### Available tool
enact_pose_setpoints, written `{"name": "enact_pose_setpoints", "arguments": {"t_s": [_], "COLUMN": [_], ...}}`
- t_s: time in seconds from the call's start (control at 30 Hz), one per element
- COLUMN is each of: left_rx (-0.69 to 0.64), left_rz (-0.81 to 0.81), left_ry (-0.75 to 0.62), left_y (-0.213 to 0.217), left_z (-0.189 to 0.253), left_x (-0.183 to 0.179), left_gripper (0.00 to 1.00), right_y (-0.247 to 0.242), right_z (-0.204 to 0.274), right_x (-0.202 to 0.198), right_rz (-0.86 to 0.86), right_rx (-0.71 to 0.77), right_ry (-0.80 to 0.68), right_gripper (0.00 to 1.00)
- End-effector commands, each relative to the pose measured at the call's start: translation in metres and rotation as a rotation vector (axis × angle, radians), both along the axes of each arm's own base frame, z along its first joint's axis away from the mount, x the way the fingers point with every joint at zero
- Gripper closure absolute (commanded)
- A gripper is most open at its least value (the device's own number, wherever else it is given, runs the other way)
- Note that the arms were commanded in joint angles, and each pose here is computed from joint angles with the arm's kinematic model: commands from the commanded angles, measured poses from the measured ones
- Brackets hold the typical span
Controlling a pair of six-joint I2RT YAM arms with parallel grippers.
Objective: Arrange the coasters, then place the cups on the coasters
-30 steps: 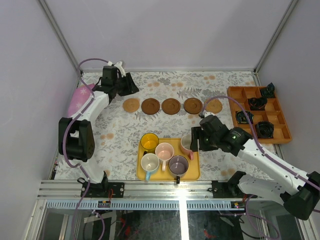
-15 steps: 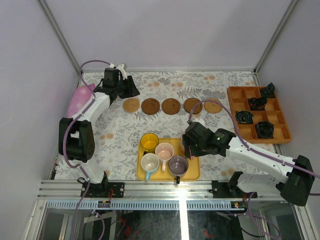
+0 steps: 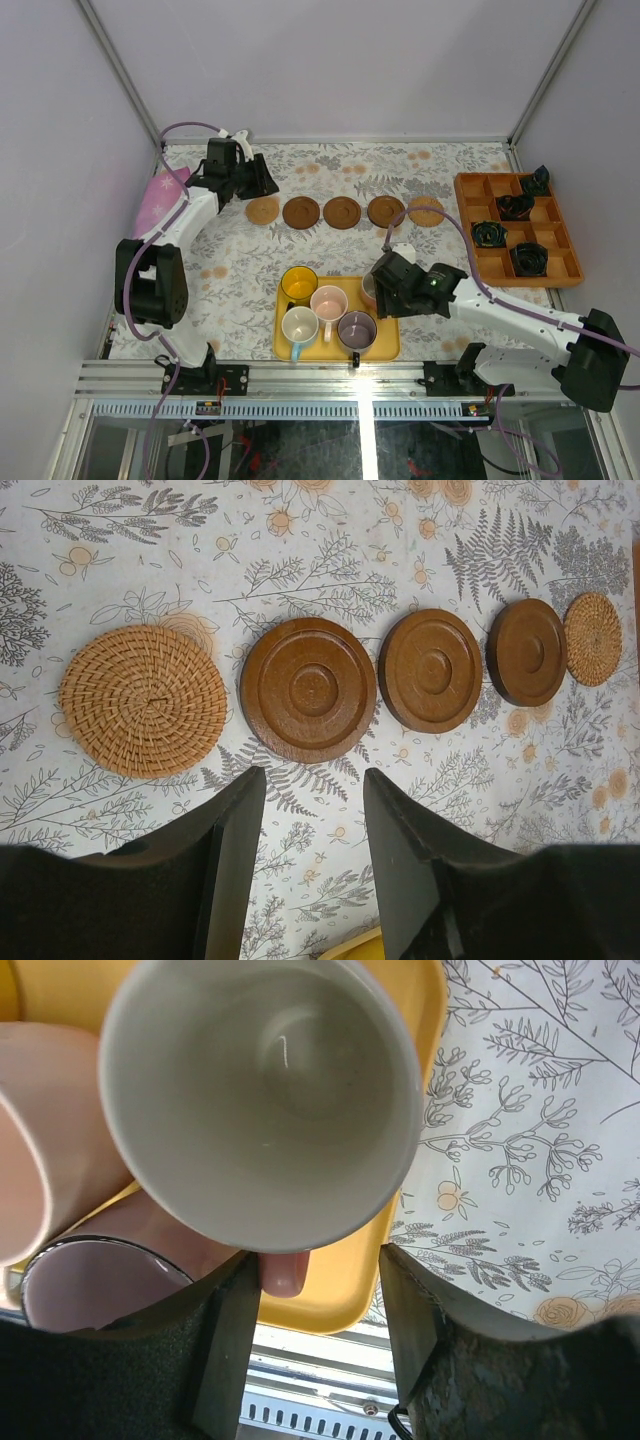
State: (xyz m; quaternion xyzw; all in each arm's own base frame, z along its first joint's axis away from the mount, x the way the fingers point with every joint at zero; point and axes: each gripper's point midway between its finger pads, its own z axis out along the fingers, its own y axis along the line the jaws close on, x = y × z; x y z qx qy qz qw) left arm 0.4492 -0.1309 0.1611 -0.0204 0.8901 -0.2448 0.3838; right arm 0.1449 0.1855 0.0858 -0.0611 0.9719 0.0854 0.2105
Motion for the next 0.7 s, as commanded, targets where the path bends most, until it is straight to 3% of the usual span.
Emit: {"name": "enact_pose_setpoints", "arguments": {"t_s": [0.0,0.43,0.67], "left_rx": [0.004,0.011,0.009], "left_rz": [-0.016,-0.014,-0.014], "left_ry": [-0.034,-0.023,-0.003], "left_y": [0.0,0.001,0.0], "left_z": [0.008,0.004,-0.003], "left_x": [-0.002,-0.005,-0.006], "left_gripper": [0.56,0.56,0.56], "right_y": [0.002,0.014,0.012], "right_z": [0.001,-0.01,-0.02], "right_x": [0.005,0.013,0.012], "right_rz": [-0.037,-0.017,-0.019], "right_rx": [0.025,0.024,-0.001], "right_ry": [-0.036,-0.039,-0.024], "right_gripper": [0.44,0.48,0.59]}}
